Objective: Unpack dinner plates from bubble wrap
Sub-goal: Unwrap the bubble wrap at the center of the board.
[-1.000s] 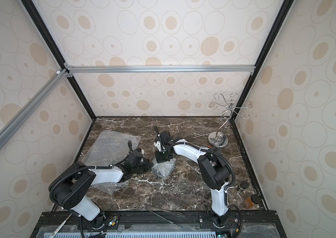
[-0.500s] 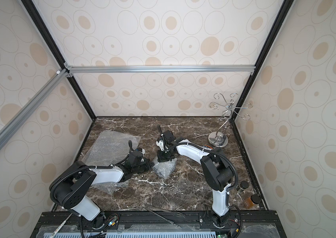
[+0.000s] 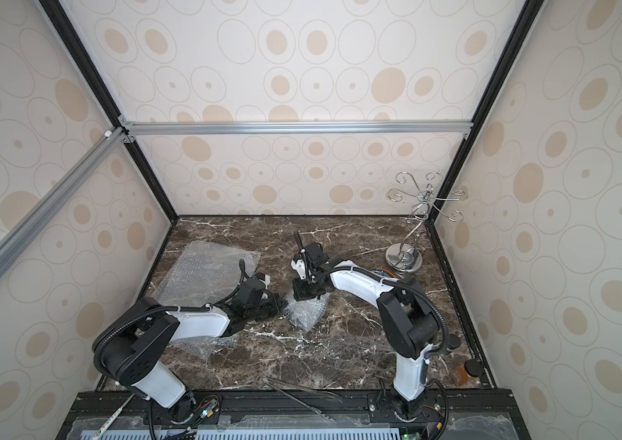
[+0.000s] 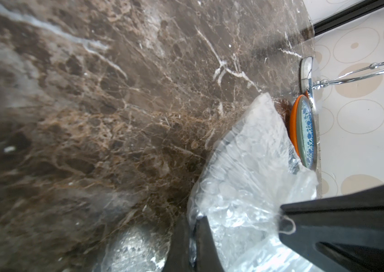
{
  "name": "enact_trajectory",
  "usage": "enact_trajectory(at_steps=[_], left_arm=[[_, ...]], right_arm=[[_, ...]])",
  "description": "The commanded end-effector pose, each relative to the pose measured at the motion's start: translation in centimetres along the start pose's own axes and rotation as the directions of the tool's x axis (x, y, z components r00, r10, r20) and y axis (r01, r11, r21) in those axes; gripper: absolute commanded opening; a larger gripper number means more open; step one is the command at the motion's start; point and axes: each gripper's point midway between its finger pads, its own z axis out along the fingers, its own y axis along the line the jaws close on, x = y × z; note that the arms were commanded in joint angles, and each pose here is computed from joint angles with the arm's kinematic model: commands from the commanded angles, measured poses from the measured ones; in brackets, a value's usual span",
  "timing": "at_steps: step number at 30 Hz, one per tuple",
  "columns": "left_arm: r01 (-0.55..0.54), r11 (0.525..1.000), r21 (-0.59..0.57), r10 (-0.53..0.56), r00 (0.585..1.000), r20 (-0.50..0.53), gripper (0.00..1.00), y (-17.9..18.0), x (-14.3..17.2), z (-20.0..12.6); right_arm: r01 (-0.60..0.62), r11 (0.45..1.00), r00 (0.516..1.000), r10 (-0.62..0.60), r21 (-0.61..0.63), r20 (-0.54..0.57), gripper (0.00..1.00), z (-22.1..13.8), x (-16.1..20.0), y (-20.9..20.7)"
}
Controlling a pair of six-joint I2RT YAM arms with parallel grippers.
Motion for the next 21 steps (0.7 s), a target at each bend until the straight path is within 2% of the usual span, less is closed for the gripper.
enact_trajectory(at_steps=[1,11,21], left_arm=[[0.012,0.967,-0.256,-0.034,0.996,-0.082,0.00,7.0,3.1,-0.2],[0.010,0.965,-0.261,-0.034,0.995,-0.089,0.00,7.3,3.3,-0.2],[0.008,0.965,-0.263,-0.033,0.995,-0.090,0.00,7.4,3.4,-0.1]], right_arm=[[0.039,0.995,0.992,-0.028,-0.095,0.121,0.04,-3.7,-2.6,2.9],[0.009,0.986,0.982,0.023,-0.167,0.185,0.05,-4.8,-3.4,3.4],[0.012,0.986,0.975,0.026,-0.167,0.221,0.08,-5.8,-3.7,3.2]])
